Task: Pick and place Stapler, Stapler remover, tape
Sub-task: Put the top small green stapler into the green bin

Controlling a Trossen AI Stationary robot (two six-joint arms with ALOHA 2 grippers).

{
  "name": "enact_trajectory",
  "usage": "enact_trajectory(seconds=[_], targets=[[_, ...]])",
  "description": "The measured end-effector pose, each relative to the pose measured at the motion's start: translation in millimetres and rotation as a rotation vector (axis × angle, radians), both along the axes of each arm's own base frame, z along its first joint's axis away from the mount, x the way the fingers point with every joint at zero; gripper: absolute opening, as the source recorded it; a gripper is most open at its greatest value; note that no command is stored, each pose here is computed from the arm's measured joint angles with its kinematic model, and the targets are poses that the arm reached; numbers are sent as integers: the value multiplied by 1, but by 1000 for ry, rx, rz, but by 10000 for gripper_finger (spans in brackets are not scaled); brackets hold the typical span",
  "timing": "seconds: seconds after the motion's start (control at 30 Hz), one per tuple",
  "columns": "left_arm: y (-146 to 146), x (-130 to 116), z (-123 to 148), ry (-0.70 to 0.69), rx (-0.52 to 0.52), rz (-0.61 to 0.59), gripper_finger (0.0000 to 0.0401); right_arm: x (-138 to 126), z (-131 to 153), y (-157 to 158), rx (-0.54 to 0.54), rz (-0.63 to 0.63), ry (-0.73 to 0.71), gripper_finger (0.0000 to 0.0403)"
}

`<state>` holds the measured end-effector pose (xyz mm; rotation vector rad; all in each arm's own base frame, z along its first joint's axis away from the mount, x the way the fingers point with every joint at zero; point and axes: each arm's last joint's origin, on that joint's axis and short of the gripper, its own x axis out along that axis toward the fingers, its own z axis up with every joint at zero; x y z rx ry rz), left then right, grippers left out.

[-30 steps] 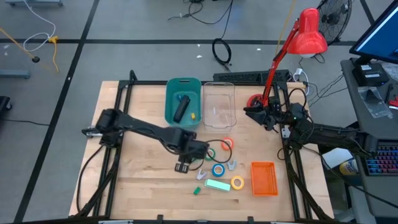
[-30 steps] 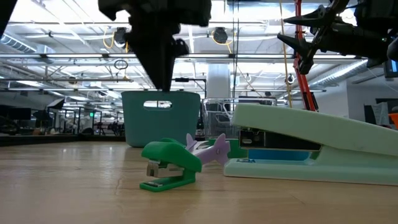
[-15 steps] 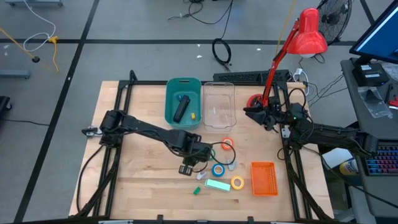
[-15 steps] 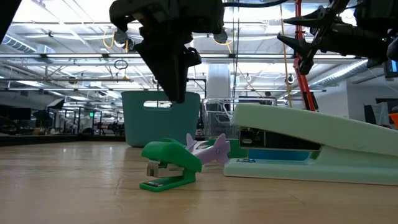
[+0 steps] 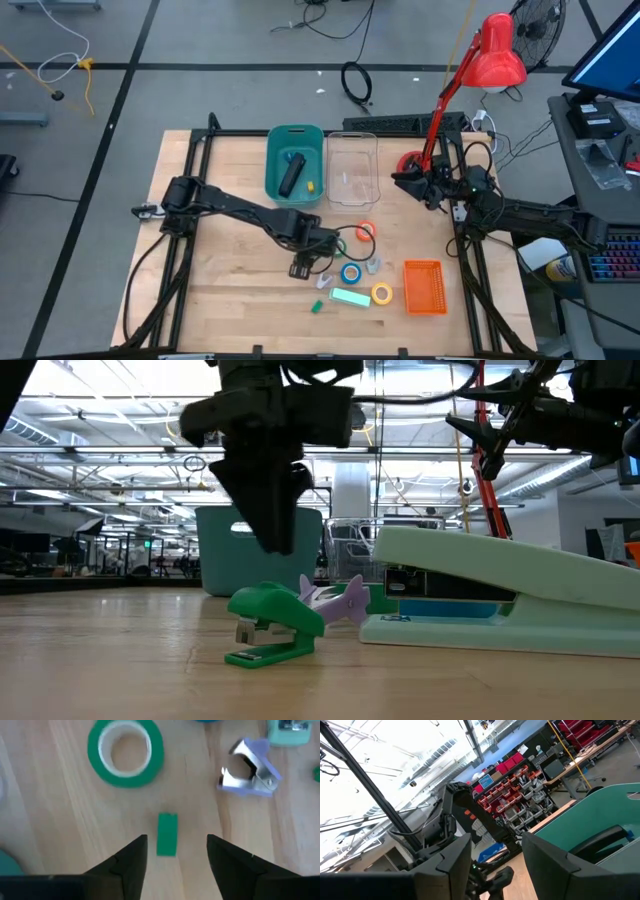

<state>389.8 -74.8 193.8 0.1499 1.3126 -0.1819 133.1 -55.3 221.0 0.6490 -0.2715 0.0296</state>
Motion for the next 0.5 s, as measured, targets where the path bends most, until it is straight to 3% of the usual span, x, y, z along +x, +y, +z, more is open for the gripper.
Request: enact_trajectory(seconds=[0.17,0.5], targets=[[-1,5,-2,-48,28,-52,222,0,0,0,0,0,0,171],[0,9,-20,-2,45,-58,223,0,0,0,0,0,1,171]])
